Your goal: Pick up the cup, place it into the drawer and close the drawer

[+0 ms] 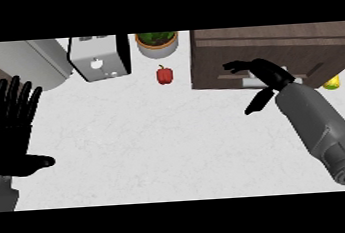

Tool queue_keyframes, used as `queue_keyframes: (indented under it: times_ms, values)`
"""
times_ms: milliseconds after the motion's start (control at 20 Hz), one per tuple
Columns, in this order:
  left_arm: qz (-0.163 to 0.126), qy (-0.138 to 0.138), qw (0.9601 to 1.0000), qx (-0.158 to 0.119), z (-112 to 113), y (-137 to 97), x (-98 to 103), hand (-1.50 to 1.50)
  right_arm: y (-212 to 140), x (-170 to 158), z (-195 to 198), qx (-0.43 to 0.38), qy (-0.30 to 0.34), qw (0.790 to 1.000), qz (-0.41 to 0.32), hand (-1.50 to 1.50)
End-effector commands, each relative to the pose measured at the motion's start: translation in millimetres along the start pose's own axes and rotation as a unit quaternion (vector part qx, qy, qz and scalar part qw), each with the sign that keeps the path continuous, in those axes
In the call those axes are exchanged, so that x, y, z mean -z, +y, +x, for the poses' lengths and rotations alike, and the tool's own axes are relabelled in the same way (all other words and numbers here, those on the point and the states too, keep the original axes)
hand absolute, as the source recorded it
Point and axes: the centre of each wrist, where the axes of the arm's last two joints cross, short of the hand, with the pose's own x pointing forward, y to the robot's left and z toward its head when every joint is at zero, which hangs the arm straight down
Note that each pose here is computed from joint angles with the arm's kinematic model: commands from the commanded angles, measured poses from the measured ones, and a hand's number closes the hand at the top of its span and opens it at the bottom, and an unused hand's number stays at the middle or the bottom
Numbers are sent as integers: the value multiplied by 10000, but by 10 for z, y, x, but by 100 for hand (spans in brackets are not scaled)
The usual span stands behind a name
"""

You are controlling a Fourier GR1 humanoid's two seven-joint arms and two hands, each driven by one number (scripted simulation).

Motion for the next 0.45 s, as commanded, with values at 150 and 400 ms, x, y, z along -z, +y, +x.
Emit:
queue_keyframes:
  times_ms: [150,400]
  values:
    - [-78,-74,9999,23,72,8,164,-150,-347,-27,-41,2,477,9983,-326,-150]
    - [-40,21,9999,166,-49,-28,75,-150,-454,-116,-115,-50,483,9983,-329,-150]
